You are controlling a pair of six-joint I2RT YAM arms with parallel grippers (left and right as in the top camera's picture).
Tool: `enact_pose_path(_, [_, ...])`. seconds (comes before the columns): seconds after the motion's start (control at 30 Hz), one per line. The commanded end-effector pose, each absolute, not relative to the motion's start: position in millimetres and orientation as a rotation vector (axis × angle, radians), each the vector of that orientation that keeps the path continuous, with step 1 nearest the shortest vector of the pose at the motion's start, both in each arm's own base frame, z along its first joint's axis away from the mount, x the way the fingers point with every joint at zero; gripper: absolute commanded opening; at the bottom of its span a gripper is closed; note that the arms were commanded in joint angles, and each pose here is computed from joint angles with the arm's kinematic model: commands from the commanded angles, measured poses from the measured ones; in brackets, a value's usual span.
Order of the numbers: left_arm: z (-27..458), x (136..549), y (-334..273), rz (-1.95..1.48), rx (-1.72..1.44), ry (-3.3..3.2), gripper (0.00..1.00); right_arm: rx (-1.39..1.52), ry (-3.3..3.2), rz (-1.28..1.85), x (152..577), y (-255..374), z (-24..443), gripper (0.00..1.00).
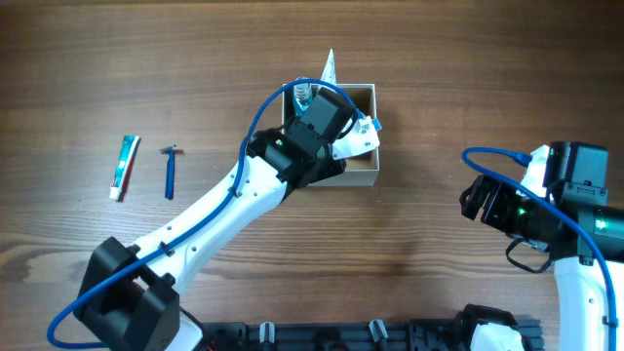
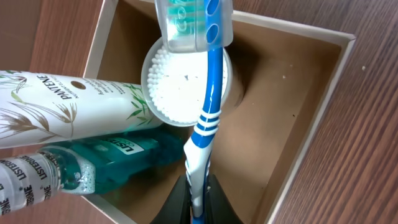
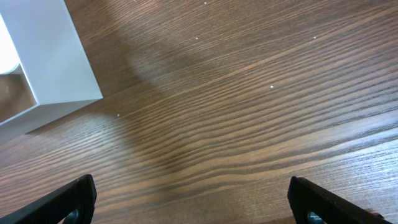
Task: Pack container
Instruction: 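Carry the toothbrush into the box and release it, then grasp the blue razor with the left gripper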
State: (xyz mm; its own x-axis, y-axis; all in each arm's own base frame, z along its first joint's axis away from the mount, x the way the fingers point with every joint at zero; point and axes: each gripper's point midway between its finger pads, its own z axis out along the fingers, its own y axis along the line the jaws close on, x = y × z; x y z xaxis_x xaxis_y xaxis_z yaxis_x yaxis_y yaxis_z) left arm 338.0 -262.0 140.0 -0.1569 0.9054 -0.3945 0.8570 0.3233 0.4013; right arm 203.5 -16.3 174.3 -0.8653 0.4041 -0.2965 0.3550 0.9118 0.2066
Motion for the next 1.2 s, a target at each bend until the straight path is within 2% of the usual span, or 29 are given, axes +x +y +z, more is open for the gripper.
enact_pose_path(0.0, [145.3,334.7,-268.9,0.075,1.562,1.995,0.04,0.53,2.74,0.23,204.7,-13.2,174.8,1.0])
enact_pose_path(0.27, [125.4,331.1,-265.4,0.063,1.555,2.083,0.06,0.529,2.739,0.229,204.9,-13.3,174.8,1.0])
enact_pose_path(0.3, [124.6,330.0,-264.5,0.064,1.559,2.088,0.15,0.53,2.739,0.229,205.0,-13.3,174.9,1.0])
enact_pose_path(0.33, [123.7,328.8,-263.4,0.065,1.564,2.094,0.31,0.53,2.739,0.229,205.0,-13.3,174.9,1.0])
enact_pose_path(0.4, [122.3,327.0,-261.8,0.066,1.571,2.102,0.41,0.529,2.738,0.229,205.2,-13.4,174.9,1.0])
enact_pose_path(0.43, [121.9,326.5,-261.4,0.066,1.573,2.105,0.53,0.529,2.738,0.229,205.2,-13.4,174.9,1.0])
enact_pose_path(0.53, [128.4,326.9,-261.4,0.067,1.562,2.092,0.62,0.529,2.737,0.229,205.3,-13.4,175.0,1.0])
enact_pose_path(0.6, [149.0,333.5,-258.3,0.083,1.439,2.112,0.68,0.529,2.737,0.229,205.5,-13.4,175.0,1.0])
enact_pose_path(0.7, [203.6,345.6,-244.2,0.097,1.115,2.155,0.86,0.529,2.736,0.229,205.6,-13.4,175.1,1.0])
enact_pose_path(0.73, [223.5,348.0,-234.5,0.1,1.017,2.161,0.97,0.529,2.736,0.23,205.6,-13.4,175.1,1.0])
enact_pose_path(0.83, [270.8,349.6,-185.6,0.088,0.75,2.198,1.0,0.528,2.734,0.229,206.2,-13.5,175.3,1.0])
enact_pose_path(0.9, [286.3,355.1,-128.7,0.102,0.486,2.254,1.0,0.528,2.734,0.23,206.1,-13.4,175.3,1.0])
enact_pose_path(0.93, [285.8,360.2,-81.7,0.102,0.237,2.314,1.0,0.528,2.734,0.229,206.2,-13.5,175.3,1.0])
enact_pose_path(1.07, [250.4,376.8,17.2,-0.102,-0.324,2.438,1.0,0.528,2.734,0.229,206.1,-13.5,175.3,1.0])
enact_pose_path(1.17, [198.1,385.0,63.6,-0.115,-0.531,2.553,1.0,0.529,2.734,0.229,206.1,-13.5,175.3,1.0])
